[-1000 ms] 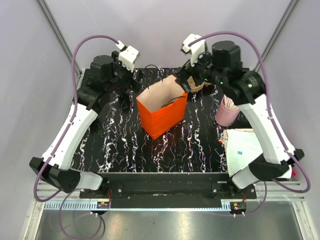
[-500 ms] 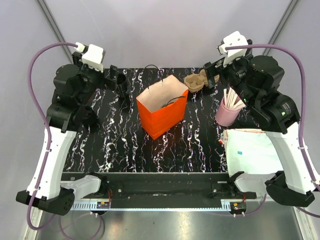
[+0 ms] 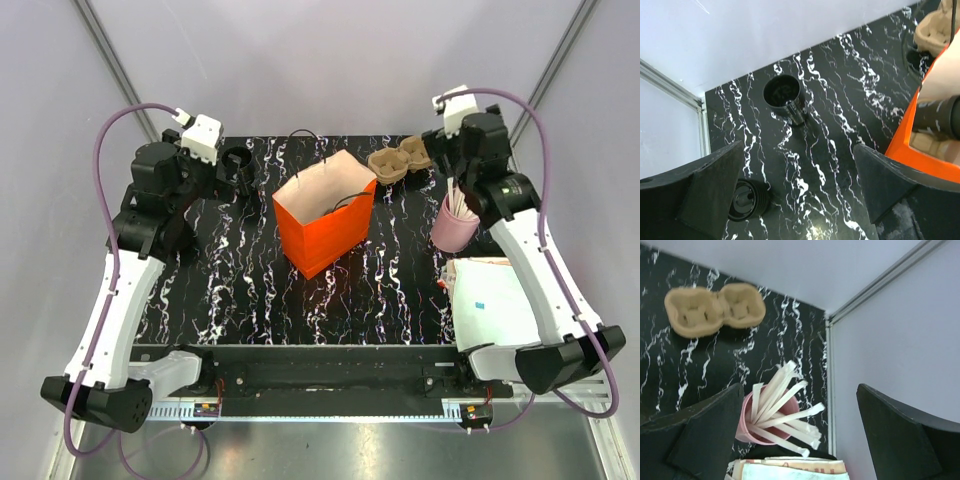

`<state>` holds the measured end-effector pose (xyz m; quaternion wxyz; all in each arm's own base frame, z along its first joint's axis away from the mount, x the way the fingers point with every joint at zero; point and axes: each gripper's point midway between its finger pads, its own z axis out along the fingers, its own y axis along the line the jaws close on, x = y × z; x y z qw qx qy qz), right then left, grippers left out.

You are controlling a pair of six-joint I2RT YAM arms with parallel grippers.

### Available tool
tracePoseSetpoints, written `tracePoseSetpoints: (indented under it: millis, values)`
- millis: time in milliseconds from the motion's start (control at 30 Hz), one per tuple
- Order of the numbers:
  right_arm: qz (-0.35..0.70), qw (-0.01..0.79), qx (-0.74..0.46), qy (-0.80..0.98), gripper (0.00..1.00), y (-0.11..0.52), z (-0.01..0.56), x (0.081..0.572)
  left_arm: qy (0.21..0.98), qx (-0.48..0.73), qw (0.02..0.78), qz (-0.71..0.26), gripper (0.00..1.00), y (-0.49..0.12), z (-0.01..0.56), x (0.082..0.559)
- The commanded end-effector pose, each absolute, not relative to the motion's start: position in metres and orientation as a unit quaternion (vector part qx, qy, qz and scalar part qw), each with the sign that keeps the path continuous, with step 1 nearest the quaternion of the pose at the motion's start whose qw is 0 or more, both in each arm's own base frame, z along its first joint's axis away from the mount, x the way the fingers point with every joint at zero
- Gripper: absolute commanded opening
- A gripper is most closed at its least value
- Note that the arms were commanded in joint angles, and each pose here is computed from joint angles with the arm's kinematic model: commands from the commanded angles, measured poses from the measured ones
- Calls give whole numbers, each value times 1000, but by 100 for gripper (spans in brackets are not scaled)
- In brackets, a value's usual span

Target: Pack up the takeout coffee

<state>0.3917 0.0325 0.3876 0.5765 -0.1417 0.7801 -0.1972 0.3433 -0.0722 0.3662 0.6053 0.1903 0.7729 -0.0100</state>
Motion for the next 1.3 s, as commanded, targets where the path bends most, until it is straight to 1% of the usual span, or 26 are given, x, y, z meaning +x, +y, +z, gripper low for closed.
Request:
tracePoseSetpoints:
  millis: [0,200,233,300,333,433,500,800,867,1167,1200,1267]
  values:
    - [-183,558,-154,795,100,33,349,401,755,211,621,-3,99,-70,377,335]
    - [-149,520,-147,828,99,25,294,415,758,214,616,1,99,-68,366,330]
    - [-143,514,-149,833,96,26,285,416,759,214,615,-1,99,-68,366,329]
    - [-133,505,-151,839,94,28,272,418,760,212,614,-4,99,-68,363,327]
    - [-122,501,-158,842,90,31,263,418,762,212,611,-6,99,-68,361,326]
    - [-101,494,-173,846,86,40,248,417,763,214,610,-14,99,-71,359,324]
    - [-96,493,-180,846,85,42,244,415,764,212,609,-16,99,-71,358,325]
    - [-102,488,-198,844,72,40,211,421,767,210,605,-29,99,-74,355,325]
    - [-106,489,-193,844,71,35,206,426,768,210,604,-30,99,-74,355,325]
    - [-104,502,-184,839,64,30,201,440,770,211,601,-35,99,-75,351,329]
    - [-102,505,-184,837,62,29,203,441,772,210,599,-36,99,-75,350,329]
    - [-99,507,-181,837,55,29,202,442,772,210,598,-37,99,-75,349,330]
